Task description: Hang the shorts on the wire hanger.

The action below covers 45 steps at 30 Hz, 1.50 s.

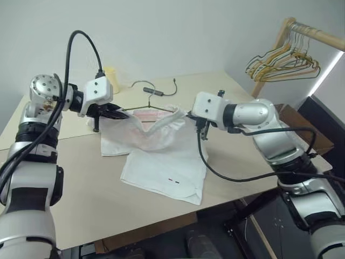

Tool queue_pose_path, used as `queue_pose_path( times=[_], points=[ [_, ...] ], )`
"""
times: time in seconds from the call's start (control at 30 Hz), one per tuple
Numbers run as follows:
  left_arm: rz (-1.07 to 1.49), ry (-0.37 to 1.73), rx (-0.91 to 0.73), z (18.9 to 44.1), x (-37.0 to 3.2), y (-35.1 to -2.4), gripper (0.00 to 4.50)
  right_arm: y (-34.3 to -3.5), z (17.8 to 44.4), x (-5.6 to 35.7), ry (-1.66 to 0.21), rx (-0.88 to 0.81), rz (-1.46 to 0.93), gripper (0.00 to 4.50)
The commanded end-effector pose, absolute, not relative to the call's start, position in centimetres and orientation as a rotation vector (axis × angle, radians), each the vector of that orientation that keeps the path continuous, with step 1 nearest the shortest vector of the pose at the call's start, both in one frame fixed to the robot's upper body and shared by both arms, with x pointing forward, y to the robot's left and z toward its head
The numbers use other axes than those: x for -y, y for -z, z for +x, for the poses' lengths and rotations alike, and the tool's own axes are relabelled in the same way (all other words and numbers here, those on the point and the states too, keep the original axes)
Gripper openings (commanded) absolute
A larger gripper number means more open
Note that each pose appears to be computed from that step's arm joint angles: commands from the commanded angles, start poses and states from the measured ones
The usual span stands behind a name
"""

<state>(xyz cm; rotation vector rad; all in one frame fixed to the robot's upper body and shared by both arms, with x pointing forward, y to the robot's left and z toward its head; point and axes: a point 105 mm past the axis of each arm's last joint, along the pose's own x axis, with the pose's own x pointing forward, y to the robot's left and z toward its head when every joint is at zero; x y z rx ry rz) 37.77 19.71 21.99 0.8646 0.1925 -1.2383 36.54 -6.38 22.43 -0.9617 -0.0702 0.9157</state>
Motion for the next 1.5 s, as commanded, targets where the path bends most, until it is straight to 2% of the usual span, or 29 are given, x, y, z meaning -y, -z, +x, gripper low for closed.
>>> queue_pose_path(
  times=[0.03, 0.27, 0.37, 0.5, 1.07, 1.4, 1.5],
  points=[
    [0.866, 1.242, -0.151, 37.4, -19.5, -22.6, 0.01, -25.2, 36.4, 5.9, -0.874, 0.174, -0.978, 0.03],
    [0.828, 1.212, -0.123, 37.7, -19.2, -22.6, 0.01, -24.4, 35.5, 5.5, -0.941, 0.166, -1.001, 0.03],
    [0.829, 1.199, -0.122, 37.9, -19.3, -22.6, 0.01, -23.8, 35.1, 5.7, -0.969, 0.154, -1.042, 0.68],
    [0.807, 1.235, -0.104, 37.4, -19.1, -22.8, 0.01, -23.7, 35.9, 5.8, -0.931, 0.171, -1.044, 2.05],
    [0.808, 1.306, -0.098, 36.6, -18.7, -22.7, 0.01, -21.3, 36.1, 6.5, -1.08, 0.095, -0.851, 2.05],
    [0.801, 1.334, -0.092, 36.3, -18.3, -22.6, 0.01, -21.3, 35.2, 5.6, -1.197, 0.062, -0.748, 2.05],
    [0.791, 1.332, -0.082, 36.3, -18.3, -22.6, 0.01, -21.4, 34.8, 5.6, -1.219, 0.057, -0.739, 1.15]
  ],
)
